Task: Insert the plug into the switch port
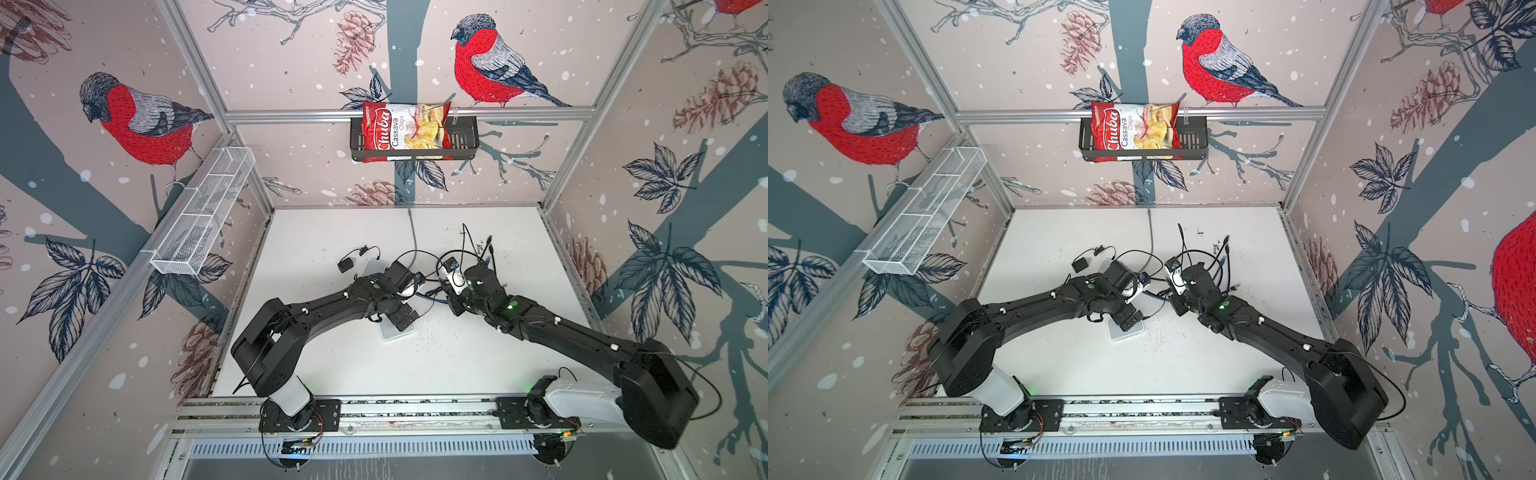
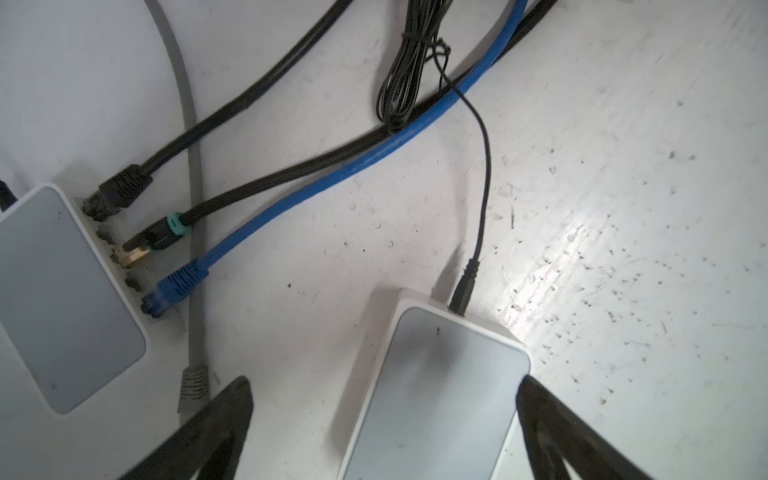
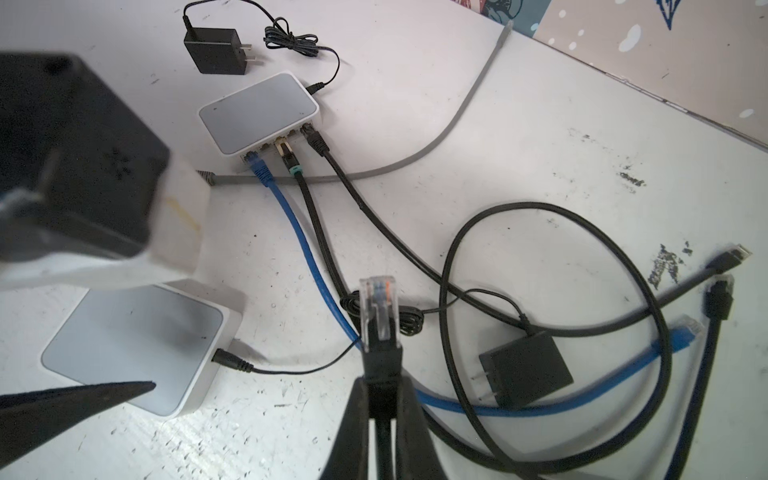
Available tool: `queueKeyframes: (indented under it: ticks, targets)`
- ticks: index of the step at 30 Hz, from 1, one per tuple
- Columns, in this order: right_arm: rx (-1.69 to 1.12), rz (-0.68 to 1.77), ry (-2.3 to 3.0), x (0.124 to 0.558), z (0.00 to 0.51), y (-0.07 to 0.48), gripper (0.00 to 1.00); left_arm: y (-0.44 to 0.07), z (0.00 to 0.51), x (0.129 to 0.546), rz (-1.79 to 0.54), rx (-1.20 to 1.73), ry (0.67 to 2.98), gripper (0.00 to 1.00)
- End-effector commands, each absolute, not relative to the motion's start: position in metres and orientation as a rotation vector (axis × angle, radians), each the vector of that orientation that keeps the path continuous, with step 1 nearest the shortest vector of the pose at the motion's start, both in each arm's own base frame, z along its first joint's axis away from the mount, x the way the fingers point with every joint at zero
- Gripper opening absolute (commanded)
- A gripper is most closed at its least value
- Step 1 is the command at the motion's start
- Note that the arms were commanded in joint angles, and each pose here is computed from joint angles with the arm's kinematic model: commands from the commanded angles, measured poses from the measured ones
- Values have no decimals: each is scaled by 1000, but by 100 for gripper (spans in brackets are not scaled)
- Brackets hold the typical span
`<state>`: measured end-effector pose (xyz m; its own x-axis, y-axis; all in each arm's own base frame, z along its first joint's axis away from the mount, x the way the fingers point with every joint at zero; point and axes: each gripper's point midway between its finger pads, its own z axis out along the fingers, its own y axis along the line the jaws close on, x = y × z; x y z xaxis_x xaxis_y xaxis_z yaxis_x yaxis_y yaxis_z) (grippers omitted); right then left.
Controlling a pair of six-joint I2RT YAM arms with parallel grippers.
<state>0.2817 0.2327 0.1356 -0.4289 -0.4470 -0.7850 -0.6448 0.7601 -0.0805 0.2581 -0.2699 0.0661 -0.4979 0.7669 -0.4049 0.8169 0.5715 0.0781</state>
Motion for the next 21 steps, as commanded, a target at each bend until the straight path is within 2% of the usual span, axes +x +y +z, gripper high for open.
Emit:
queueKeyframes:
  ticks: [1,10,21]
  targets:
    - [-790,286,2074,283,141,230,3,-251,51,238,-52,1453,2441,98]
    - [-782,287,2067,282,142,228,3,-263,50,220,-116,1557,2318,98]
    - [-751,282,2047,285,154,226,3,-267,42,243,-48,1373,2353,98]
